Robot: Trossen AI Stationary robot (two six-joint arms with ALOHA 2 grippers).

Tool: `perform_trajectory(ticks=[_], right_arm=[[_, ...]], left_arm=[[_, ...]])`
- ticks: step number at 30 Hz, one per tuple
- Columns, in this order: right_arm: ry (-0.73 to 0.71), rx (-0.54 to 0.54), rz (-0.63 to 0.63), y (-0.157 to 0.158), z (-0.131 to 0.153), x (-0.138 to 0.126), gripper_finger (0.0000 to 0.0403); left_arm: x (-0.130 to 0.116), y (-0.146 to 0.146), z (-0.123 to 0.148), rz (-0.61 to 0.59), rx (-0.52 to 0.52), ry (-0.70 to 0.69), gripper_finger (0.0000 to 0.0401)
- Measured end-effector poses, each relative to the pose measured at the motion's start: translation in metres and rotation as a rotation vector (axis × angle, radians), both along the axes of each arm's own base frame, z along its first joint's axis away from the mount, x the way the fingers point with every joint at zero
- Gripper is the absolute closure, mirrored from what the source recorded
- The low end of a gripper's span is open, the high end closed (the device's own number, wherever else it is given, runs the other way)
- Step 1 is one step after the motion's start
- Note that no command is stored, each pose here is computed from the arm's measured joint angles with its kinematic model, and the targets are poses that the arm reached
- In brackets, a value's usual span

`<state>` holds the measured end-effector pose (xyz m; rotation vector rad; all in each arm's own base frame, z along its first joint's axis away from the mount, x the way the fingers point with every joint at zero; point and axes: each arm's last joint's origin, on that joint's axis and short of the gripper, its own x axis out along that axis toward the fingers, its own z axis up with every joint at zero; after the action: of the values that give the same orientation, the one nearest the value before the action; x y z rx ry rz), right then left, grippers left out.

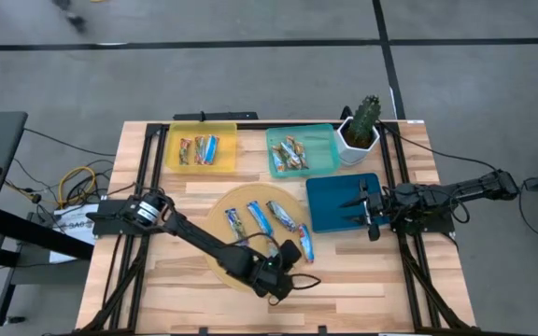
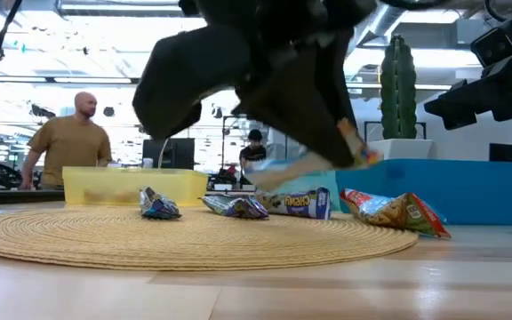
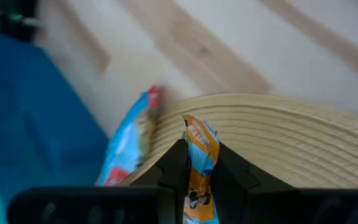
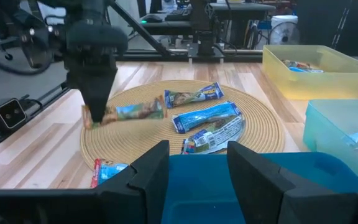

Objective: Pick and place Granola Bars by type
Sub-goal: Put the orange granola bar into the green bin

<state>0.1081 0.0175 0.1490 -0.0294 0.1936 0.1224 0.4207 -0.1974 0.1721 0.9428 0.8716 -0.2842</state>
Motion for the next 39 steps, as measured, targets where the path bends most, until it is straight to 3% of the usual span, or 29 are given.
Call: perform_trajectory(ticks=[10,18,27,33,39], right_arm=[[0.0,0.0,0.0,0.0,0.0,0.0,0.0249],[0.0,0.0,0.0,0.0,0.0,0.0,0.0249],[0.0,0.0,0.0,0.0,0.0,0.0,0.0249],[0.0,0.0,0.0,0.0,0.0,0.0,0.0249],[0.0,0.0,0.0,0.0,0.0,0.0,0.0249]], left_arm=[[-0.006,0.004,0.04,0.159,0.016,-0.176,0.0355],[-0.013,0.009,0.08,0.193,-0.011,-0.3,0.0354],[-0.013,0.013,0.085,0.212,-0.006,-0.318,0.0354],[-0.002,0.038,0.086,0.27,-0.002,-0.33,0.0354],[0.018,0.09,0.09,0.356,0.039,-0.364,0.0354]])
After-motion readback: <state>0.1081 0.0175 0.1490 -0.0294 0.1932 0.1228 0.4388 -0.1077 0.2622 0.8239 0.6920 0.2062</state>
